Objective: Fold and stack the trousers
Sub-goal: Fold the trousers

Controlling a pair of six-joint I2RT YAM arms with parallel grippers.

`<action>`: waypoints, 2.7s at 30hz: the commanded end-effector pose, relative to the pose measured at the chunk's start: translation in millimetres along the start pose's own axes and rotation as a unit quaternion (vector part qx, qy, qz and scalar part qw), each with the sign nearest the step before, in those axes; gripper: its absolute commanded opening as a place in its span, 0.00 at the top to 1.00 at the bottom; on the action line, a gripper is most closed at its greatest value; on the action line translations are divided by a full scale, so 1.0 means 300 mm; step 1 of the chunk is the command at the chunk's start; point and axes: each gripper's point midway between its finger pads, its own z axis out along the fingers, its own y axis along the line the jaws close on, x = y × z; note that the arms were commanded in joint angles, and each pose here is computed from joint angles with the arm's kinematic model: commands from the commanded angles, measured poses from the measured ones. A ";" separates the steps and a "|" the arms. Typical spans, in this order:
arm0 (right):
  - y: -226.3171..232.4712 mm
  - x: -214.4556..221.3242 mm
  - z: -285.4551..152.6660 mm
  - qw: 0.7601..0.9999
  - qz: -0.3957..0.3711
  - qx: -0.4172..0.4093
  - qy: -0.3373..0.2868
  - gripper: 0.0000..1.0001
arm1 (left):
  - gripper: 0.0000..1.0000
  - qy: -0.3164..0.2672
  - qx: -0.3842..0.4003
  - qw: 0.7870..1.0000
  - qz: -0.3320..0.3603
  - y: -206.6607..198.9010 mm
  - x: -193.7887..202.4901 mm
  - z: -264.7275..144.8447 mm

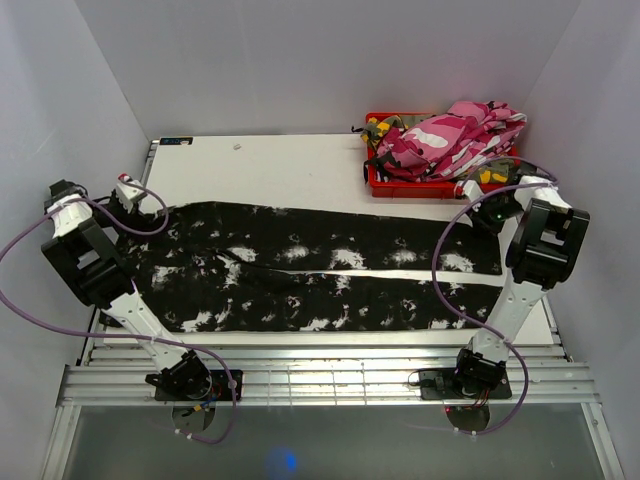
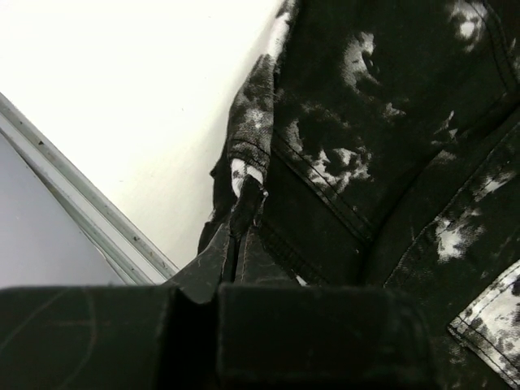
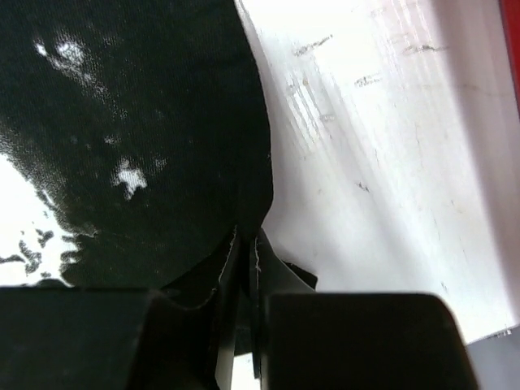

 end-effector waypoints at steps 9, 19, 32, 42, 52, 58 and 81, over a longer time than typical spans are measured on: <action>-0.057 -0.134 -0.408 0.988 -0.031 0.141 -0.062 0.92 | 1.00 -0.062 -0.058 0.996 0.010 0.124 -0.165 -0.144; 0.156 -0.079 -0.597 0.969 -0.102 0.209 -0.078 0.92 | 1.00 -0.115 -0.111 0.987 0.026 0.036 -0.168 -0.387; 0.553 0.249 -0.574 0.973 -0.145 0.177 0.013 0.92 | 1.00 0.020 -0.051 0.998 0.019 -0.511 0.291 -0.527; 0.748 0.448 -0.364 0.980 -0.162 0.094 0.064 0.92 | 1.00 0.097 0.035 0.995 0.012 -0.724 0.497 -0.507; 0.646 0.452 -0.292 0.982 -0.133 0.108 0.083 0.92 | 1.00 0.186 0.047 0.981 0.013 -0.675 0.462 -0.335; 0.494 0.420 -0.282 0.990 -0.062 0.099 0.075 0.92 | 1.00 0.190 0.056 0.978 -0.063 -0.555 0.414 -0.207; 0.084 0.215 -0.471 0.982 -0.053 0.180 0.016 0.92 | 1.00 0.084 -0.048 0.994 -0.050 0.018 0.018 -0.196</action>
